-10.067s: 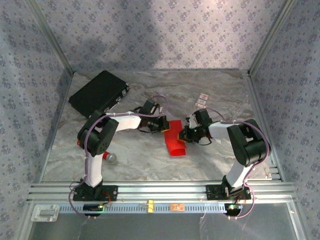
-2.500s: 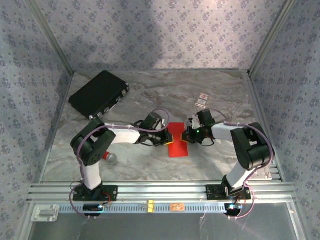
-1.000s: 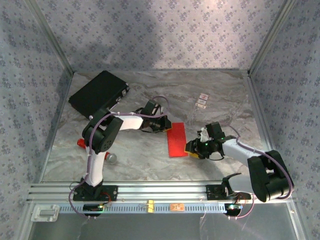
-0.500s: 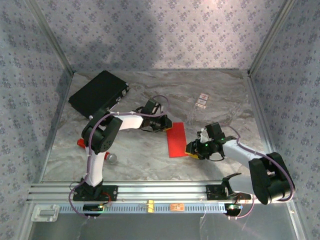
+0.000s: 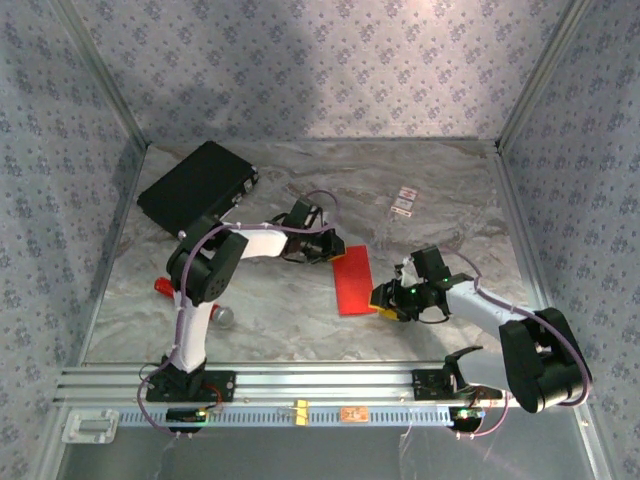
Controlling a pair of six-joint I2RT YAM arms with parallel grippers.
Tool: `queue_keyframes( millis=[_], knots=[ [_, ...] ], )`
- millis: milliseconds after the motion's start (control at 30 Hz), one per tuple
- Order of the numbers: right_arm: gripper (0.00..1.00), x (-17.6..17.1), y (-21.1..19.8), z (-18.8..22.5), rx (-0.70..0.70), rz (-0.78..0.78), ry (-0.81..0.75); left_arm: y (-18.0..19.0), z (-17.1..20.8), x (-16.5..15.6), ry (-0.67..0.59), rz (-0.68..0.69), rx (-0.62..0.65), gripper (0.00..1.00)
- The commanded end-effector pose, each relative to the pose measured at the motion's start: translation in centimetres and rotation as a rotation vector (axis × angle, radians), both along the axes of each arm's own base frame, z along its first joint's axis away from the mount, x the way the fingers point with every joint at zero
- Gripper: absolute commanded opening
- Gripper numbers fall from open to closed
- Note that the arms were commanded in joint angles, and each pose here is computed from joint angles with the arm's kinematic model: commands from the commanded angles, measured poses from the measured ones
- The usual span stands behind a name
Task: Fold a paper plane with a square sheet of paper (pick it up from the middle)
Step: Fold the triangle a second time at the center of the table.
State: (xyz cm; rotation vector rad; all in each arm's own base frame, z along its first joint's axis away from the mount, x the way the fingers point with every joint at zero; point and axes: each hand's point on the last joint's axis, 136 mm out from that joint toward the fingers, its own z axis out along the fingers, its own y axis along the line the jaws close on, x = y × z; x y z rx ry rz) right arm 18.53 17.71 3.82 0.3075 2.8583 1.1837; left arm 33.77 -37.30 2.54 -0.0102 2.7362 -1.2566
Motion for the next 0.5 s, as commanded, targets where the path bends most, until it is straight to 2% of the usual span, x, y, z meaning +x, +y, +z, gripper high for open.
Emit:
queue_keyframes(
  millis=[0,467],
  knots=[
    [0.47,-0.97,0.09,-0.41,0.006,-0.021,0.075,2.33,-4.49,-2.30,0.102,0.018,0.107,0.12],
    [0.47,-0.61,0.61,-1.20,0.007,-0.064,0.128,2.44,-4.19,-2.28,0.097,0.015,0.109,0.12]
  ],
)
